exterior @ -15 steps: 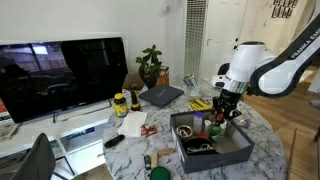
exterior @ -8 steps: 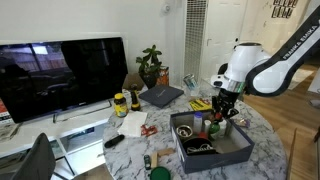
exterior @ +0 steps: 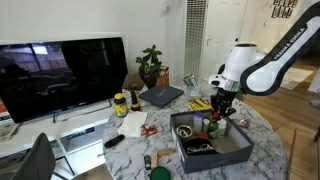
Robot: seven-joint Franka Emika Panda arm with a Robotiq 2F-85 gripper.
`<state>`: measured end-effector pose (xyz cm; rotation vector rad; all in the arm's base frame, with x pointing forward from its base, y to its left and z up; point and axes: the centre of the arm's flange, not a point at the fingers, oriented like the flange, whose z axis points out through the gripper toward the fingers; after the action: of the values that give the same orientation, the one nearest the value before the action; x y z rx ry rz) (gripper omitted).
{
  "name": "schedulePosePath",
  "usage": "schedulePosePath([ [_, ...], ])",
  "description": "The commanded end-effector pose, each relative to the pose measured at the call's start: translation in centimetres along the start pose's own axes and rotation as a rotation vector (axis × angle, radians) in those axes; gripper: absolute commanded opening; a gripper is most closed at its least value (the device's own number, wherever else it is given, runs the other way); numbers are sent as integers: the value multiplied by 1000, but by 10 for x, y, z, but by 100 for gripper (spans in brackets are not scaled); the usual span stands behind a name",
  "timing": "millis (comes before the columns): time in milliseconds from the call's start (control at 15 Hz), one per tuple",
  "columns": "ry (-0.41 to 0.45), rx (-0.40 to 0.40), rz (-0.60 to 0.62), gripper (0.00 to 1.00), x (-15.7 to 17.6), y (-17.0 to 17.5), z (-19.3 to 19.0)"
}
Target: Put the green bottle inside the box
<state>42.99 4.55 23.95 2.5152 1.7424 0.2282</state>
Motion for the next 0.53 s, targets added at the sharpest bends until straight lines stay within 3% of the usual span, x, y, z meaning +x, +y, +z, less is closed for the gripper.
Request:
schedulePosePath([
  [0,-11,15,29,8,-9,5,5],
  [467,-8,17,64,8,-17,11,4],
])
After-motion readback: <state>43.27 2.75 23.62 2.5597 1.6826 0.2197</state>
